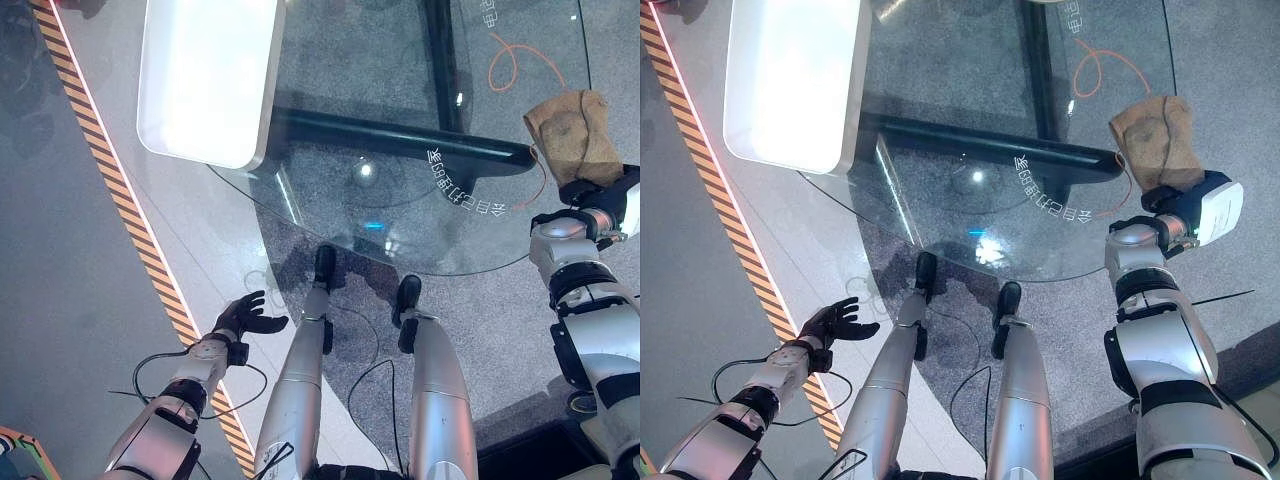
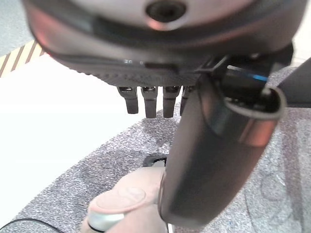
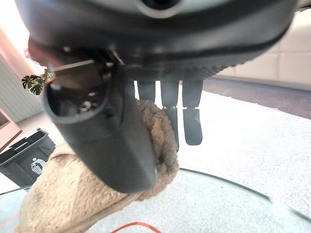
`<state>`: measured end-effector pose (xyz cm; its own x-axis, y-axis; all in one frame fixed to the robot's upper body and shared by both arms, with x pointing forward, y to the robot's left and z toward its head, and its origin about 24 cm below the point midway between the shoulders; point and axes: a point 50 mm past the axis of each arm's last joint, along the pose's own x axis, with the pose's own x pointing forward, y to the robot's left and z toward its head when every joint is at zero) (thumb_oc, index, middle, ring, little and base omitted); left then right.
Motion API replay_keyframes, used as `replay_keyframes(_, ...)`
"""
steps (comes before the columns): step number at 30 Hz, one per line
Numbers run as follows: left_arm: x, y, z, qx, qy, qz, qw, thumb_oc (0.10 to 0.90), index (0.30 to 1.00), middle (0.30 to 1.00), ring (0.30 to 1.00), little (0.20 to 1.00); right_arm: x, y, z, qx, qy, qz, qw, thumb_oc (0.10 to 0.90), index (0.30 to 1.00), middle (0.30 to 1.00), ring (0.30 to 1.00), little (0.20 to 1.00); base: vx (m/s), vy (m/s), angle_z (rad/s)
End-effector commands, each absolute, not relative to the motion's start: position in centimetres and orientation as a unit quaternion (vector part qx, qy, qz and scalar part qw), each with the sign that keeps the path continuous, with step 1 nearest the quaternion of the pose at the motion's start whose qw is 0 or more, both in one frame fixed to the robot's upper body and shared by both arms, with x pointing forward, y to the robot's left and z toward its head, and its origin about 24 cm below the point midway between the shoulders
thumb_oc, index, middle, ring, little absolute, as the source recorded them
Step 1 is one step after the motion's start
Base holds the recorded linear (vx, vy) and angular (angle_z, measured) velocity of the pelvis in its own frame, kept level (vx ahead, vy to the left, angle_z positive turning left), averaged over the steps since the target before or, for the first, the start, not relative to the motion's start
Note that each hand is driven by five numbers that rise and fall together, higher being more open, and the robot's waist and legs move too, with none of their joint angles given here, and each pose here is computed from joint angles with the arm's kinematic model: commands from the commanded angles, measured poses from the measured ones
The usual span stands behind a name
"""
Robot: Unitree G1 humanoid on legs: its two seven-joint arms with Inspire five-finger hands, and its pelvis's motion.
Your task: Wipe the table with a cloth and put it in the basket.
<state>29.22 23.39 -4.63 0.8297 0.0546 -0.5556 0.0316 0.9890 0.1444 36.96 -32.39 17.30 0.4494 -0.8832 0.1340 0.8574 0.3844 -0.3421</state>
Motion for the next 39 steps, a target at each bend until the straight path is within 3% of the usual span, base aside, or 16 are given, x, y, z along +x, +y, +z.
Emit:
replay_keyframes(1,28.1,26.3,-5.0,0.066,0.31,0.054,0.947,0.8,0.9,0.9,0.9,0.9,34.2,-37.0,21.1,-0.193,-0.035,-0.622,0.758,0.1,0.3,0.3,0.3,0.2,0.0,0.0,0.0)
replay_keyframes(10,28.3,25.7,-5.1,0.063,0.306,0.049,0.949,0.8,0.9,0.9,0.9,0.9,35.9,-34.5,23.3,-0.222,-0.094,-0.569,0.786,0.1,0.3,0.3,0.3,0.2,0.0,0.0,0.0)
replay_keyframes(17,28.0,24.0,-5.8,0.058,0.304,0.035,0.95,0.8,0.9,0.9,0.9,0.9,38.1,-30.0,25.6,-0.267,-0.16,-0.491,0.814,0.1,0.3,0.3,0.3,0.2,0.0,0.0,0.0)
replay_keyframes(25,27.8,22.1,-6.4,0.062,0.302,0.01,0.951,0.8,0.9,0.9,0.9,0.9,39.9,-24.0,27.8,-0.375,-0.223,-0.384,0.814,0.1,0.3,0.3,0.3,0.2,0.0,0.0,0.0)
replay_keyframes(29,28.1,21.3,-6.3,0.065,0.299,0.003,0.952,0.8,0.9,0.9,0.9,0.9,40.6,-19.9,28.3,-0.474,-0.259,-0.31,0.782,0.1,0.3,0.3,0.3,0.2,0.0,0.0,0.0)
replay_keyframes(39,28.3,20.7,-6.3,0.065,0.295,0.0,0.953,0.8,0.9,0.9,0.9,0.9,41.2,-16.1,25.9,-0.515,-0.251,-0.223,0.789,0.1,0.3,0.3,0.3,0.2,0.0,0.0,0.0)
